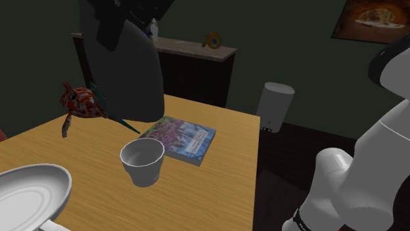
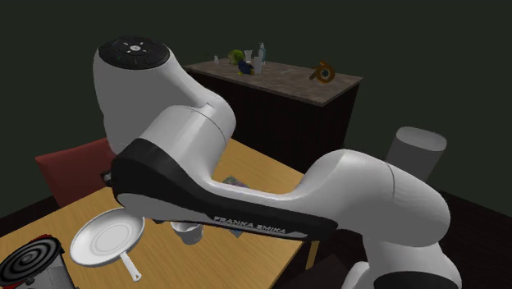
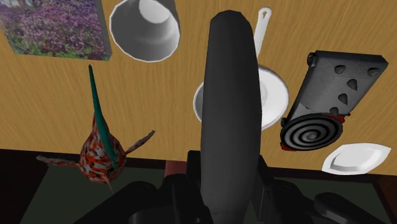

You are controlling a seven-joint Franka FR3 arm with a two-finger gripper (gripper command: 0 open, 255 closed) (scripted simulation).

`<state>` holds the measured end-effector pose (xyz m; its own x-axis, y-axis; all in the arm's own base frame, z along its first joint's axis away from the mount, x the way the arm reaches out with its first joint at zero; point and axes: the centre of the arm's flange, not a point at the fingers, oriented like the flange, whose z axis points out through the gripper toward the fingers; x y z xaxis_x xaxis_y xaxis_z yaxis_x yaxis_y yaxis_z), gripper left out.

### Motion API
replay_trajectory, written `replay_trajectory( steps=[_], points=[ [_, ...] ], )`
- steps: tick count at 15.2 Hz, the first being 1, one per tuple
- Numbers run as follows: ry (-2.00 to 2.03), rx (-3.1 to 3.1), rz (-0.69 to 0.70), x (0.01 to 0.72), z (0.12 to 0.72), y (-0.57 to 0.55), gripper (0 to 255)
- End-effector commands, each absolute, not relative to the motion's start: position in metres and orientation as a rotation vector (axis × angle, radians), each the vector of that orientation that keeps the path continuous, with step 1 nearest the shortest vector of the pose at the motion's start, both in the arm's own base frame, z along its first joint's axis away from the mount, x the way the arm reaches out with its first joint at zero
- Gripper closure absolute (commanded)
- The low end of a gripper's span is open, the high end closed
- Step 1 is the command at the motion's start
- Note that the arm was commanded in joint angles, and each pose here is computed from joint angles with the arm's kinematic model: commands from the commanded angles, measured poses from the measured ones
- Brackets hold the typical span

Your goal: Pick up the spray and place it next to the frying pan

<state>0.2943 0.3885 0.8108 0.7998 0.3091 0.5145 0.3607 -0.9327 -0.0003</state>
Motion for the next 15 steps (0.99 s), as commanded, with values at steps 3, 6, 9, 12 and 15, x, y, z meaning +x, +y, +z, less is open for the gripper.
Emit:
replay_trajectory(
  steps=[3, 6, 9, 12, 15],
  points=[
    [-0.535, -2.886, -0.8, 0.273, 0.807, 0.42, 255],
    [-0.535, -2.886, -0.8, 0.273, 0.791, 0.42, 255],
    [-0.535, -2.886, -0.8, 0.273, 0.775, 0.42, 255],
    [-0.535, -2.886, -0.8, 0.273, 0.759, 0.42, 255],
    [-0.535, -2.886, -0.8, 0.273, 0.743, 0.42, 255]
  ],
)
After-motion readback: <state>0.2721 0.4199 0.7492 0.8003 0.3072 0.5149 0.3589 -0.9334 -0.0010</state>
